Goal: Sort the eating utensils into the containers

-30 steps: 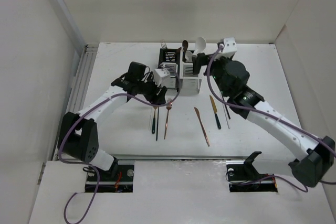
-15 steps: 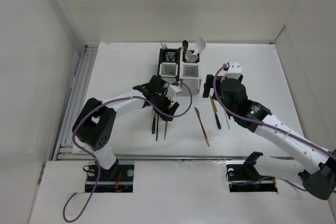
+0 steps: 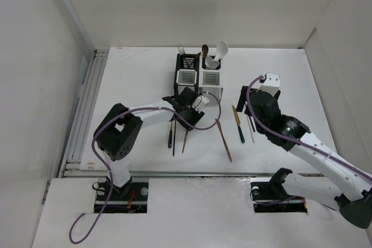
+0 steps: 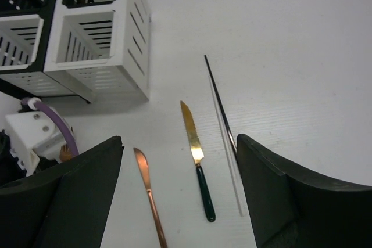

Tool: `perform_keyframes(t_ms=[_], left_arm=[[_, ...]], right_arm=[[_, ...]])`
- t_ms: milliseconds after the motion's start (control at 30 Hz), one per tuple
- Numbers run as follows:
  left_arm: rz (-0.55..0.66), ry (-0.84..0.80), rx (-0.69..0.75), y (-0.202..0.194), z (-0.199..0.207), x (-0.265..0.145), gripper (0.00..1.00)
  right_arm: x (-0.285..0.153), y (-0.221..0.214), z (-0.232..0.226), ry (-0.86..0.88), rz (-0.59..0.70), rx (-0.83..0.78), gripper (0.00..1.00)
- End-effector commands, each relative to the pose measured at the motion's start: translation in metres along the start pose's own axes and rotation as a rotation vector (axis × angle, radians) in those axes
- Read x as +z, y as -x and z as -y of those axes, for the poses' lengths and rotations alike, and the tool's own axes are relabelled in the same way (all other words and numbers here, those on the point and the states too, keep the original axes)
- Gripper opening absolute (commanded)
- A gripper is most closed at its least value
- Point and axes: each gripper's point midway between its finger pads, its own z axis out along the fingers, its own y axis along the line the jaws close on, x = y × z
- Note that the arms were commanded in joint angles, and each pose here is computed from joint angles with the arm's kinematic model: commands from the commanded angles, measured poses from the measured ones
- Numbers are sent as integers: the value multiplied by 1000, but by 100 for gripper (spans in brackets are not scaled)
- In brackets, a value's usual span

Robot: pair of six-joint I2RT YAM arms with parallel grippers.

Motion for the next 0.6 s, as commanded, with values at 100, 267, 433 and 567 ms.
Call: perform_keyframes(t_ms=[100,267,433,567], left_arm=[[-135,25,-51,-37,-4,20,17],[-150,-48,-83,-43,10,20,0],[-110,-98,-81,-25,19,11,0],[-7,-166,-53,21,31,-13,0]], right_arm=[[-12,4,27,-97,26,19,82],[-18,11,36,-121,57,35,81],[-24,17,45,-140,83,50,79],[-31,27,49,-134,117,73,78]])
